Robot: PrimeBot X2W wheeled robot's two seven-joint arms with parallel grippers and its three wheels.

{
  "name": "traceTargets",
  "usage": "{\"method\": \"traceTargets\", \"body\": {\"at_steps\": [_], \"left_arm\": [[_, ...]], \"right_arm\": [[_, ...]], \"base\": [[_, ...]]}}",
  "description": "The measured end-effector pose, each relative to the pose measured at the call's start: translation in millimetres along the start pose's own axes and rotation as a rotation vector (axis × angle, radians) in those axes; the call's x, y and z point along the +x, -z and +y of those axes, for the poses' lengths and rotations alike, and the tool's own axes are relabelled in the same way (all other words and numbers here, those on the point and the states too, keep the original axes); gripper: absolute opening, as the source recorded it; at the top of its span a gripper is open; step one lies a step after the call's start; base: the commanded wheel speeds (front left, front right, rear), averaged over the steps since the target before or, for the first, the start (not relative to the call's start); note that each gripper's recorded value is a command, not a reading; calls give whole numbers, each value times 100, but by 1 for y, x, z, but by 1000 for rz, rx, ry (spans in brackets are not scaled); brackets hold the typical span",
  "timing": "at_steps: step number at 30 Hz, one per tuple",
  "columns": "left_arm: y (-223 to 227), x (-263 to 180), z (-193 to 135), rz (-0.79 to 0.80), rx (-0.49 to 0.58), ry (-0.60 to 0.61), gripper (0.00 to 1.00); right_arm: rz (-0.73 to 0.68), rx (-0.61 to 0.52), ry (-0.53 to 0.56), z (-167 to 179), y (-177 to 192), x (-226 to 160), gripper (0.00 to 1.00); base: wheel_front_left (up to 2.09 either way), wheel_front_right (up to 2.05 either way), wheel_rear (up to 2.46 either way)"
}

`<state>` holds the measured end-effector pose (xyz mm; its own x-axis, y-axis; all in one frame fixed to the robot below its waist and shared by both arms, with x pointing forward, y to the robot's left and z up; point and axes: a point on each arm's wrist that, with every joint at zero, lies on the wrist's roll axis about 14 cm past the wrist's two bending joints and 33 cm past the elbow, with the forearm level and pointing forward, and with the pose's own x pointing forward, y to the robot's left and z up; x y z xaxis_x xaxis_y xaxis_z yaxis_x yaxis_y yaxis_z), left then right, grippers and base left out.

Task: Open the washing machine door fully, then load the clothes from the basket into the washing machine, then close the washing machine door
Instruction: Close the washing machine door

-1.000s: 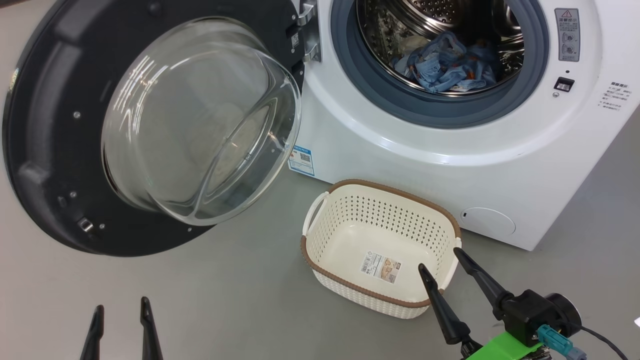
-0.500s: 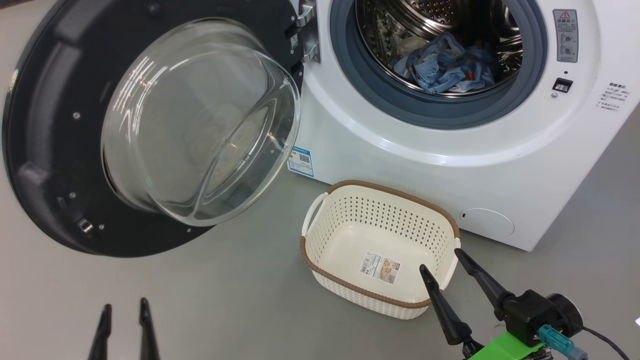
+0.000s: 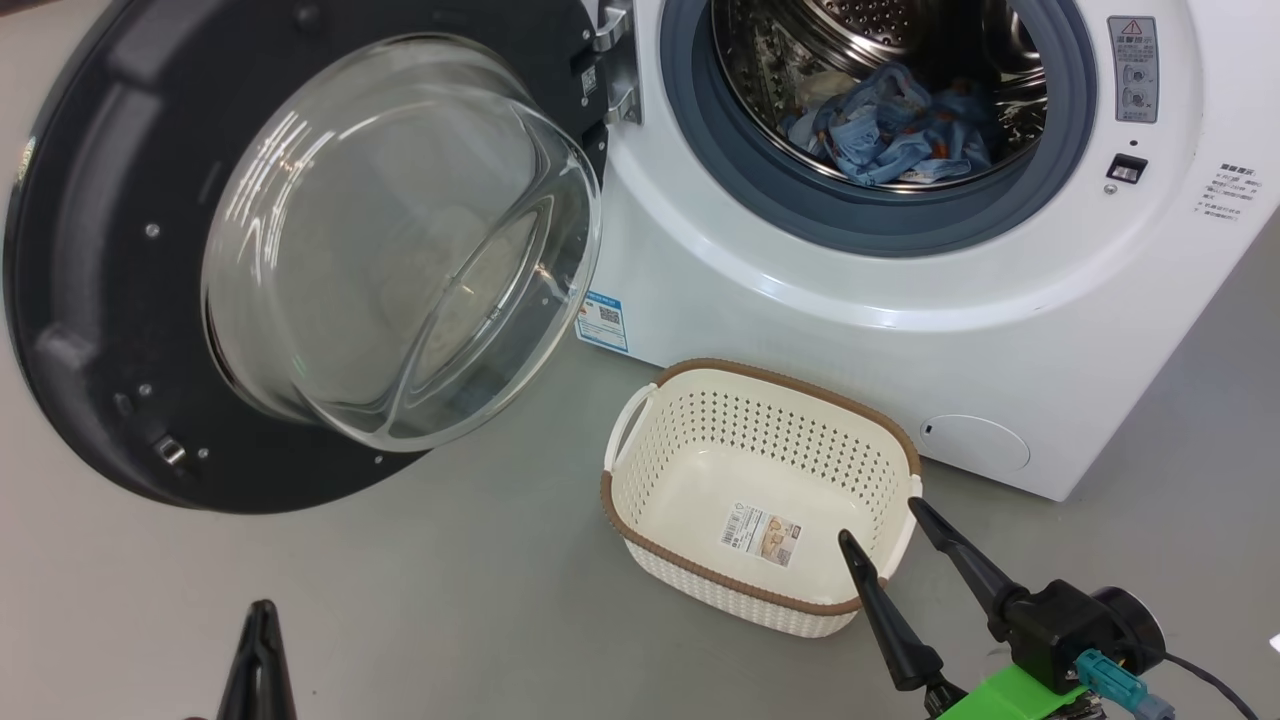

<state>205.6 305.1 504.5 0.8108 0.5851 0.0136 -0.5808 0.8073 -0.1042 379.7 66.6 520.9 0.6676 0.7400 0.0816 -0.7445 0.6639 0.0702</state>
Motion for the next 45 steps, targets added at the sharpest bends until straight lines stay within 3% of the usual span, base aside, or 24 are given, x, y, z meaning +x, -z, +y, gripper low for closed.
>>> {"method": "traceTargets", "body": {"at_steps": [2,4,9,17,22,27,34,40,45], "left_arm": [[0,0,-3,0,-16,15,0],[-2,1,-7,0,-106,16,0],[-18,5,-21,-38,-488,46,0],[-28,4,-9,-83,-1190,29,0],[-41,6,17,-166,-1442,-25,0],[-64,13,62,-307,-1509,-71,0],[-107,31,125,-440,-1461,-49,0],[-109,54,166,-401,-1436,-73,0],[-137,80,191,-391,-1415,-49,0]], "right_arm": [[0,-1,0,0,0,0,100],[0,-1,-1,0,0,0,100],[1,-4,-3,0,0,0,100],[8,-6,-3,-1,1,0,100],[5,-7,-3,-1,0,0,100],[8,-5,-3,-3,1,1,100],[5,-5,-1,-6,0,5,100],[4,-7,3,-8,-1,4,100],[4,-9,15,-14,-3,4,100]], "base": [[0,0,0],[0,0,0],[0,0,0],[0,0,0],[0,0,0],[0,0,0],[0,0,0],[0,0,0],[0,0,0]]}}
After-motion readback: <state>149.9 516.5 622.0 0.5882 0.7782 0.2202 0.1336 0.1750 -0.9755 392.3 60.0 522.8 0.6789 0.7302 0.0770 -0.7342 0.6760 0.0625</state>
